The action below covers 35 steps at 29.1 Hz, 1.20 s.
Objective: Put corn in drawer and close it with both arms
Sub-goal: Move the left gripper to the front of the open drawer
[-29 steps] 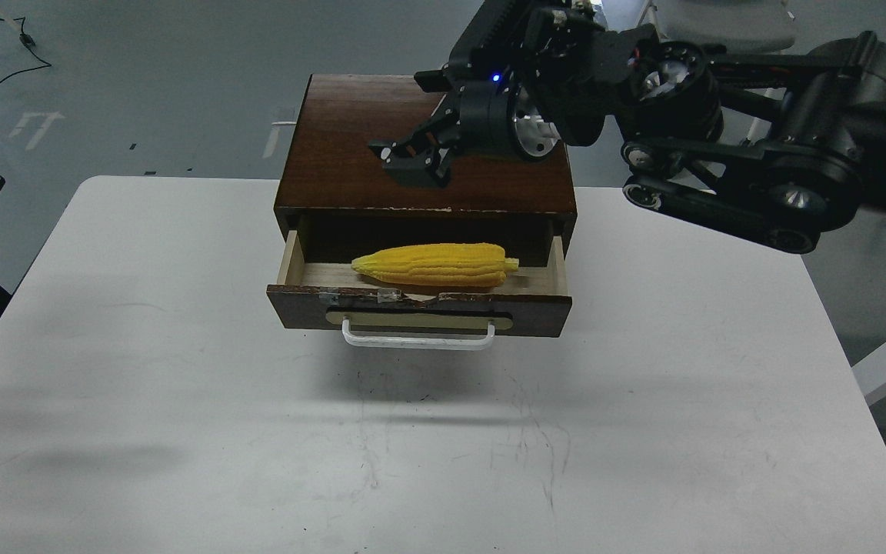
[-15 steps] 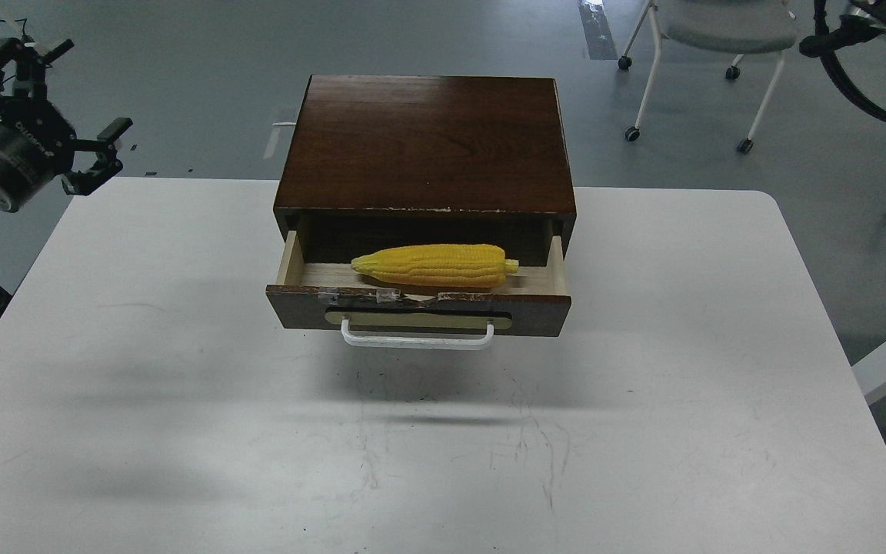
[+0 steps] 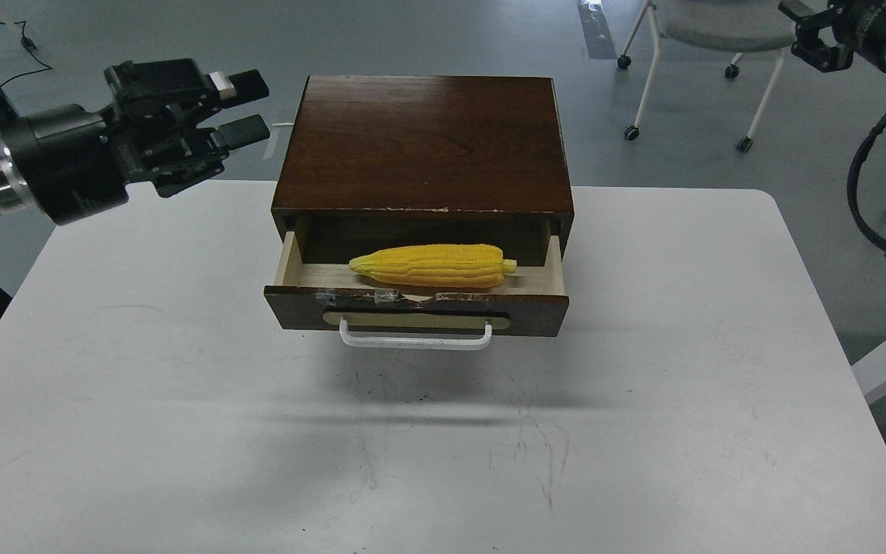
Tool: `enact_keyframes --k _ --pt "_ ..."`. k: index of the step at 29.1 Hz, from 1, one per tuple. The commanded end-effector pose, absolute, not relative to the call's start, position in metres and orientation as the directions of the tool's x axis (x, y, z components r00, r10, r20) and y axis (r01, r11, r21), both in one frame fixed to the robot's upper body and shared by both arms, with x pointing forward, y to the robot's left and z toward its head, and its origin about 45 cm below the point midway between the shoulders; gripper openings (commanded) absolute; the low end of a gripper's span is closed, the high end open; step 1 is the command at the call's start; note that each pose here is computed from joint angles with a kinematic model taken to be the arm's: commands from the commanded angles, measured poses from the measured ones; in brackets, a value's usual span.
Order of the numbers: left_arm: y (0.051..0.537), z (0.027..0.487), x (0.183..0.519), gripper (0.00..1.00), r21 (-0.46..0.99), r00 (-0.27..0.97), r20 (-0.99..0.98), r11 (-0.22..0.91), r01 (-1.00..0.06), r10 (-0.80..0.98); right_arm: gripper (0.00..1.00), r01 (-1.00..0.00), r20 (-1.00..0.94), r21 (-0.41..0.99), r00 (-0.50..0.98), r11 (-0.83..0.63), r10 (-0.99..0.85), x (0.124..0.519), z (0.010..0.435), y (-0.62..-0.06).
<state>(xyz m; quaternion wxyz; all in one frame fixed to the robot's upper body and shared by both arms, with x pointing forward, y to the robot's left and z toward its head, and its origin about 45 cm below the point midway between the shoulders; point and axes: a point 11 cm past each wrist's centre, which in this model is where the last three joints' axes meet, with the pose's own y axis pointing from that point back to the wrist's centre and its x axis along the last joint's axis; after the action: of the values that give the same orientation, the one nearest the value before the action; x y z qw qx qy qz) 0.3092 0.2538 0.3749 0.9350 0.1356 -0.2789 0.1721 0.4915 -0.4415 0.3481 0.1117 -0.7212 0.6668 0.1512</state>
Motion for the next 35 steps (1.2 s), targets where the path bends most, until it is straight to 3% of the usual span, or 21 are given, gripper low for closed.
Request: enact_keyframes --k 1,8,19,26,35 --pt "0.237 0.344 0.289 0.0 0.247 0.794 0.602 0.925 -0.289 0.087 0.99 -1.0 -0.584 -0.006 0.008 -0.006 -0.812 0.474 0.313 -0.463" --pt "0.217 0.304 0.277 0.0 0.367 0.754 0.649 0.91 -0.192 -0.102 1.0 -0.999 -0.73 -0.013 0.038 -0.043 -0.682 0.462 0.242 -0.431" --pt "0.182 0.259 0.265 0.0 0.501 0.605 0.714 0.861 -0.09 -0.352 1.0 -1.0 -0.774 -0.002 -0.007 0.013 -0.633 0.463 0.225 -0.428" --pt "0.182 0.24 0.27 0.0 0.617 0.435 0.738 0.777 -0.127 -0.515 1.0 -1.0 -0.771 -0.001 -0.011 0.019 -0.636 0.462 0.225 -0.432" --pt "0.188 0.239 0.287 0.0 0.63 0.431 0.741 0.756 -0.181 -0.514 1.0 -1.0 -0.77 0.013 -0.021 0.018 -0.638 0.459 0.219 -0.432"
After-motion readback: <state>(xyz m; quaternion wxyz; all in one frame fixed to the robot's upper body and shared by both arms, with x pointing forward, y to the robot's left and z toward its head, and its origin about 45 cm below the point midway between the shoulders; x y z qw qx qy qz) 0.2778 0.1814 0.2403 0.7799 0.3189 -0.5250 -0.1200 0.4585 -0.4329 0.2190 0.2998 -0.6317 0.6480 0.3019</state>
